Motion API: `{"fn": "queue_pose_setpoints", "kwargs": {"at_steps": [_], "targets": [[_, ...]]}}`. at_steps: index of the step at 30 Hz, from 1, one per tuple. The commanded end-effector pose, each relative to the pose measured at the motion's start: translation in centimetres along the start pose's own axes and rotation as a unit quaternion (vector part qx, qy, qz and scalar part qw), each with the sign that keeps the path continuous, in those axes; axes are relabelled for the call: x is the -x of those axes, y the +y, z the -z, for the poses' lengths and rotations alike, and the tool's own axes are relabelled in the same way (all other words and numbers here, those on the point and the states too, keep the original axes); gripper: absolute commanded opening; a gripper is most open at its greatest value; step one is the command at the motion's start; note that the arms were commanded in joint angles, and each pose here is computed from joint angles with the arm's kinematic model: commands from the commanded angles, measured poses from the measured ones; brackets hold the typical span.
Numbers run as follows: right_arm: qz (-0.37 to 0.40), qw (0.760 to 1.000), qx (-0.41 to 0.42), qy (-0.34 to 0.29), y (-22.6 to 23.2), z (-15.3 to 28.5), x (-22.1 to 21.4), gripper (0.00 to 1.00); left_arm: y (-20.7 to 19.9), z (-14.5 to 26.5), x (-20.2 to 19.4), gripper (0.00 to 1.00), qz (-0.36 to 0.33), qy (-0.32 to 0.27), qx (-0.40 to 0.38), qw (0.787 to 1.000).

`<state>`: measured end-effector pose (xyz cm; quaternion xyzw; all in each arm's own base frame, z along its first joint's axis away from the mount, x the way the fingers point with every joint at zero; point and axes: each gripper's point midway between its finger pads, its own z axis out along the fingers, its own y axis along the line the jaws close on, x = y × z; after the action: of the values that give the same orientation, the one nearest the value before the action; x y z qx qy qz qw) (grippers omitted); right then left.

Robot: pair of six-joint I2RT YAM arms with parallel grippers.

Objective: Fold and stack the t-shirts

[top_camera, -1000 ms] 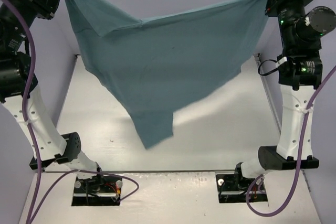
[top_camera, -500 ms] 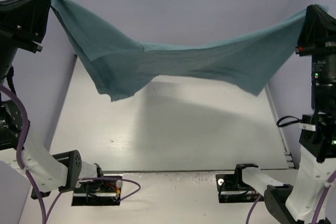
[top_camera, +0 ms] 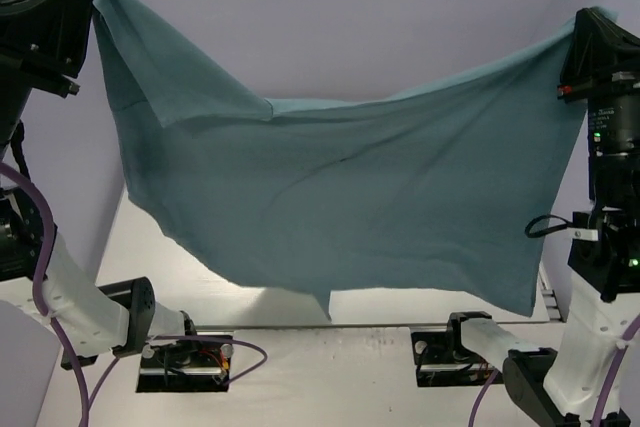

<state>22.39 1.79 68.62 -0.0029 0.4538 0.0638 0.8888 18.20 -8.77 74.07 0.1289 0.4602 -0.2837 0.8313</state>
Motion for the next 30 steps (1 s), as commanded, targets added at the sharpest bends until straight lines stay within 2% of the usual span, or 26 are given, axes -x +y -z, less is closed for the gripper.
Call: {"fn": "queue_pose_setpoints", "kwargs": {"at_steps": [1, 7, 10, 12, 14, 17, 19, 21, 25, 28, 30], "targets": [[-0.014, 1.0, -0.02, 0.014, -1.0, -3.2, -3.6, 0.0, 3.8, -2.4, -1.4, 0.0, 0.021, -0.002, 0.014, 1.0], [-0.023, 0.991, -0.059, 0.116, -3.0, -4.9, -14.1, 0.0, 12.3, -5.2, -9.6, 0.0, 0.078, 0.073, 0.076, 0.991], [-0.03, 0.979, -0.081, 0.187, -4.0, -4.9, -21.6, 0.0, 17.3, -6.3, -16.8, 0.0, 0.108, 0.13, 0.119, 0.978], [-0.031, 0.964, -0.093, 0.248, -4.7, -4.4, -28.0, 0.0, 20.1, -6.6, -22.5, 0.0, 0.124, 0.171, 0.155, 0.965], [-0.027, 0.951, -0.114, 0.285, -5.7, -4.1, -32.3, 0.0, 21.8, -6.9, -27.9, 0.0, 0.125, 0.214, 0.17, 0.954], [-0.023, 0.929, -0.126, 0.346, -6.5, -3.2, -39.6, 0.0, 26.1, -6.2, -37.6, 0.0, 0.131, 0.282, 0.226, 0.923], [-0.024, 0.915, -0.129, 0.381, -6.8, -2.8, -44.1, 0.0, 28.1, -5.6, -41.1, 0.0, 0.134, 0.298, 0.257, 0.909], [-0.026, 0.907, -0.132, 0.4, -7.1, -2.9, -47.5, 0.0, 30.6, -4.2, -46.2, 0.0, 0.142, 0.326, 0.288, 0.889], [-0.034, 0.886, -0.123, 0.445, -7.3, -3.3, -55.7, 0.0, 33.9, -3.0, -51.7, 0.0, 0.125, 0.339, 0.325, 0.874], [-0.051, 0.88, -0.108, 0.459, -6.8, -4.2, -59.7, 0.0, 35.4, -2.6, -55.7, 0.0, 0.124, 0.359, 0.333, 0.863], [-0.06, 0.871, -0.106, 0.476, -6.8, -4.0, -63.5, 0.0, 36.0, -3.5, -56.3, 0.0, 0.118, 0.355, 0.329, 0.867]]}}
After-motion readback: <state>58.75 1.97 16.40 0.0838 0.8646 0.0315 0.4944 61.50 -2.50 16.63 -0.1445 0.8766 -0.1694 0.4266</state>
